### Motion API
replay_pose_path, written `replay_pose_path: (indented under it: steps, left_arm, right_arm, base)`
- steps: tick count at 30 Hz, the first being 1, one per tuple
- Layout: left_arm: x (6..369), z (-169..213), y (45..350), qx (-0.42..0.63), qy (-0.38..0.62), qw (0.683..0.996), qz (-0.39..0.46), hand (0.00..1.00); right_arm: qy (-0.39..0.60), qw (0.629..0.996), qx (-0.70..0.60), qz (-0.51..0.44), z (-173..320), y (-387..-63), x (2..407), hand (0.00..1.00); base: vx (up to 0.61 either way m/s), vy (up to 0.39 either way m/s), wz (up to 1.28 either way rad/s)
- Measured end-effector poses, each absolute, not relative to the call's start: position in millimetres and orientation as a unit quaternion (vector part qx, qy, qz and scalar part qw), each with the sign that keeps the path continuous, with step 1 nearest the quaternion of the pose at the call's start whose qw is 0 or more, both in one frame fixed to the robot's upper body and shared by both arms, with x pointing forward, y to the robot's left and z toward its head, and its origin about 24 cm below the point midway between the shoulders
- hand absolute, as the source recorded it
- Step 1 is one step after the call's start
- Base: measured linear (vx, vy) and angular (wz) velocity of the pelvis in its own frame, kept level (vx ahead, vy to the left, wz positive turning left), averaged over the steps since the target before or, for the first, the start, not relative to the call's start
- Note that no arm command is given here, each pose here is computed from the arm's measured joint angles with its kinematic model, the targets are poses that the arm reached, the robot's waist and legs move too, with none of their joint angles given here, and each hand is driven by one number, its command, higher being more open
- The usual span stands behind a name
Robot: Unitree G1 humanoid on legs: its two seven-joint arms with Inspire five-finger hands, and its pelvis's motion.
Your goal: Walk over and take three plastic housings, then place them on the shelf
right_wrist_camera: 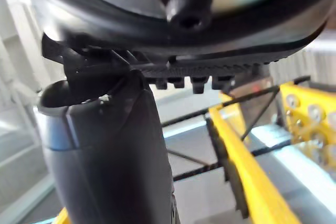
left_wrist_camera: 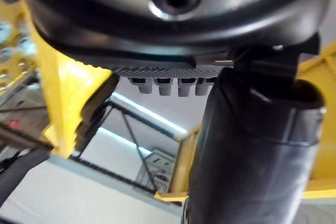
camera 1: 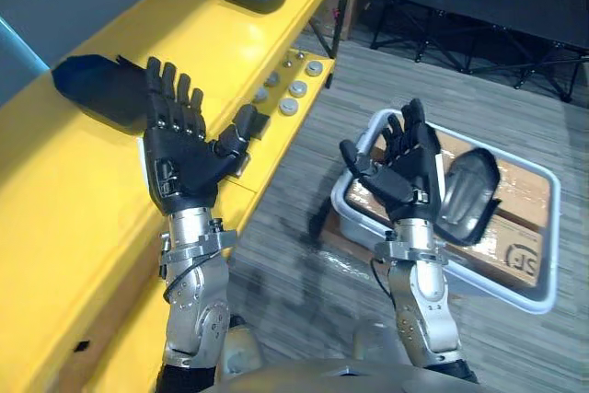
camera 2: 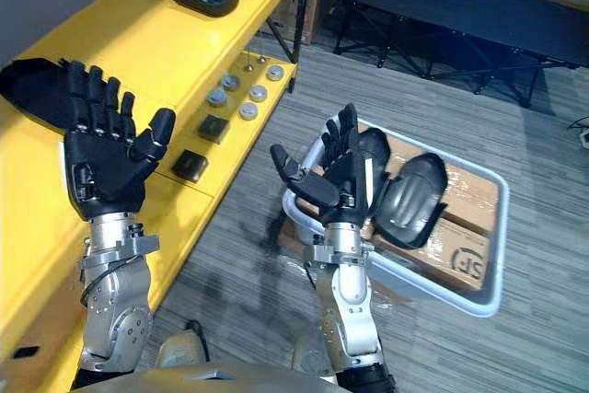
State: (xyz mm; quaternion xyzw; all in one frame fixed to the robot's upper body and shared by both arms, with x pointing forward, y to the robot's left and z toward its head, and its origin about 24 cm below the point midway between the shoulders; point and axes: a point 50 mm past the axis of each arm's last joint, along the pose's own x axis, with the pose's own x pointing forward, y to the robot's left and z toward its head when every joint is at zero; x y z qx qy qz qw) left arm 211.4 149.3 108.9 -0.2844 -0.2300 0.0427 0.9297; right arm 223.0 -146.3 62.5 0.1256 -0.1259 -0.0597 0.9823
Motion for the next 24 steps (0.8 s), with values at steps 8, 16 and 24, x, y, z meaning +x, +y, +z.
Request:
replay_pose_path:
  steps: [8,16,24]
  left_arm:
    - [215,85,129,-0.343,-0.153,0.926,0.038,1.00]
    - [214,83,124,-0.334,-0.147,0.931,0.008,1.00]
    - [221,90,127,-0.296,-0.157,0.942,-0.035,1.00]
  right_arm:
    - [-0.013,0.988,0.060,-0.142,21,-198,183,1.00]
    - [-0.003,0.988,0.046,-0.150,19,-201,181,1.00]
    - [-0.054,0.961,0.052,-0.265,38,-231,235,1.00]
  base:
    - [-0.10,-0.220,-0.74]
    - [-0.15,0.129,-0.56]
    - [-0.06,0.115,0.03]
